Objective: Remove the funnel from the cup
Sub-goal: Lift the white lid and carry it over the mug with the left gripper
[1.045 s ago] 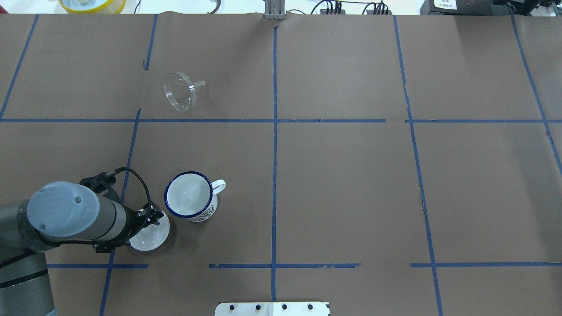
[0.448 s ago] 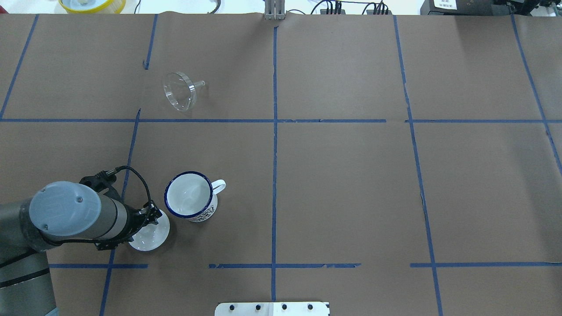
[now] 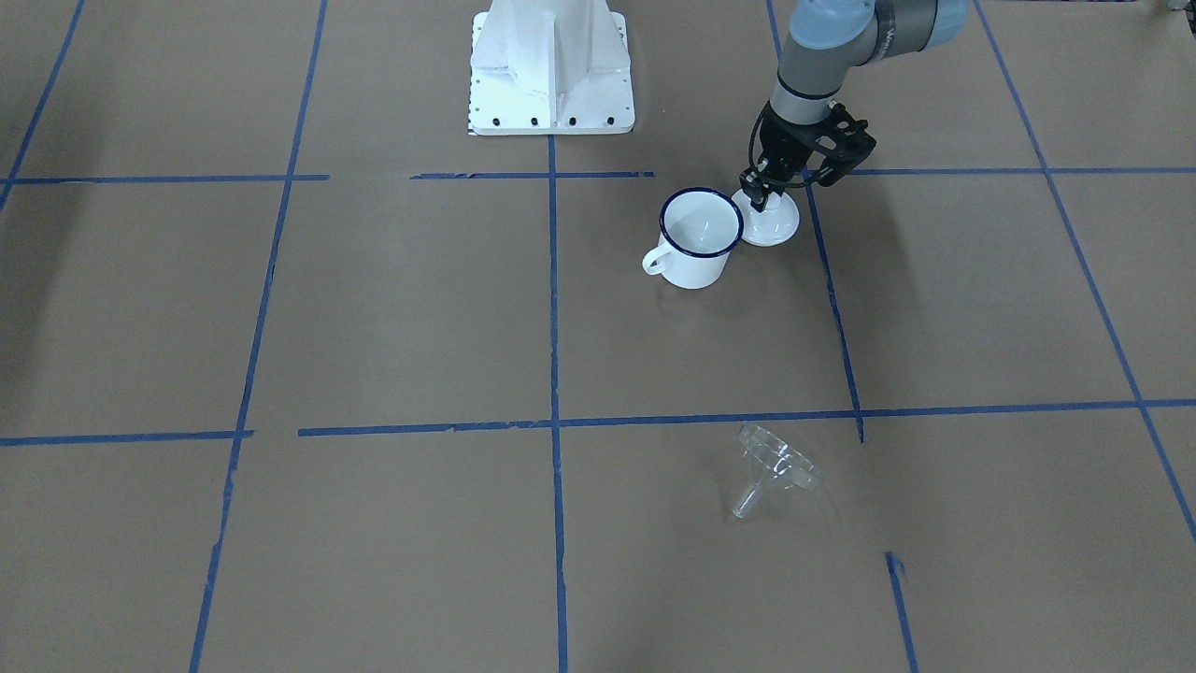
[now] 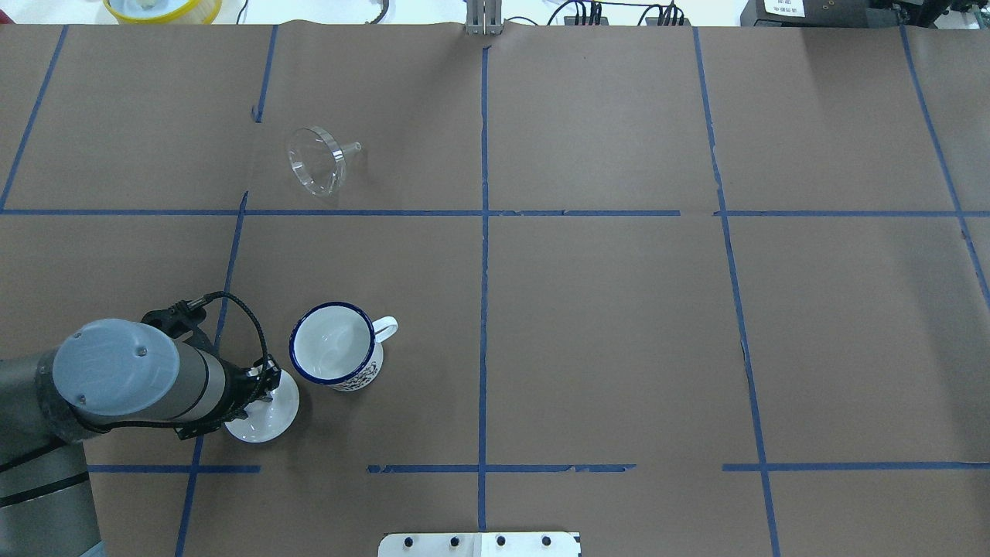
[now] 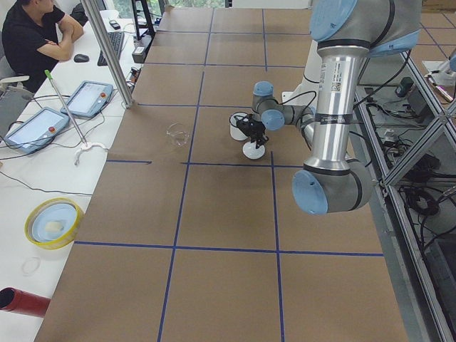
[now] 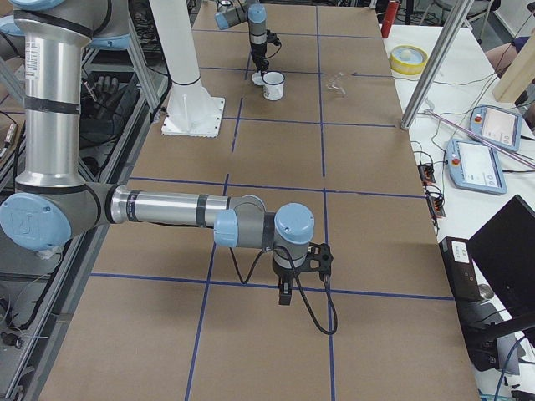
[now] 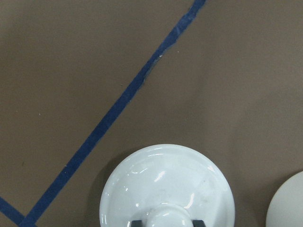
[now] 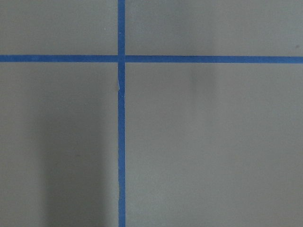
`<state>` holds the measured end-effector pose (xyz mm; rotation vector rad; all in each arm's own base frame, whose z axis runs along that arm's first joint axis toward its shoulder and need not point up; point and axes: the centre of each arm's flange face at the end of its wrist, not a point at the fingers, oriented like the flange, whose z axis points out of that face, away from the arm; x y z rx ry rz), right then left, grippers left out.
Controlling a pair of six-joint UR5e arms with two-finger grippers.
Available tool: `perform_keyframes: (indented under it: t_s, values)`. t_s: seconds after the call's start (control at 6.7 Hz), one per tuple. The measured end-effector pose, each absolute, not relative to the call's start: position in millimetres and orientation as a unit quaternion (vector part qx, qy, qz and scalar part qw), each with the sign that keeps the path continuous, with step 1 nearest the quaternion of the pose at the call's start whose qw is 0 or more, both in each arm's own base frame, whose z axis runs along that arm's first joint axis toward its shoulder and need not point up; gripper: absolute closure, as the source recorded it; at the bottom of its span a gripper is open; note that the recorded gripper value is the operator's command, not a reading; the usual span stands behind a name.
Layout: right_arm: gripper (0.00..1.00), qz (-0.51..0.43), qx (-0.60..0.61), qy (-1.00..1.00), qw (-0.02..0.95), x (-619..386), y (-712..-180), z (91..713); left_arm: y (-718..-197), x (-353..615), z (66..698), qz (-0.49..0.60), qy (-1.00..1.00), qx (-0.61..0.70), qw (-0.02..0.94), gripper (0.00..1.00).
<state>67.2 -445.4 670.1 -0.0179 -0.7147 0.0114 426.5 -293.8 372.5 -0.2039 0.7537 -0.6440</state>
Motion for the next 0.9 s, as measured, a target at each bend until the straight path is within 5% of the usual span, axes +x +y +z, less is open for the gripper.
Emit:
perform_keyframes:
  t_s: [0.9]
  values:
    - [0.0, 0.006, -0.009, -0.35, 0.937, 67, -445, 670, -342, 353, 275, -0.371, 0.363, -0.072, 0.852, 1.0]
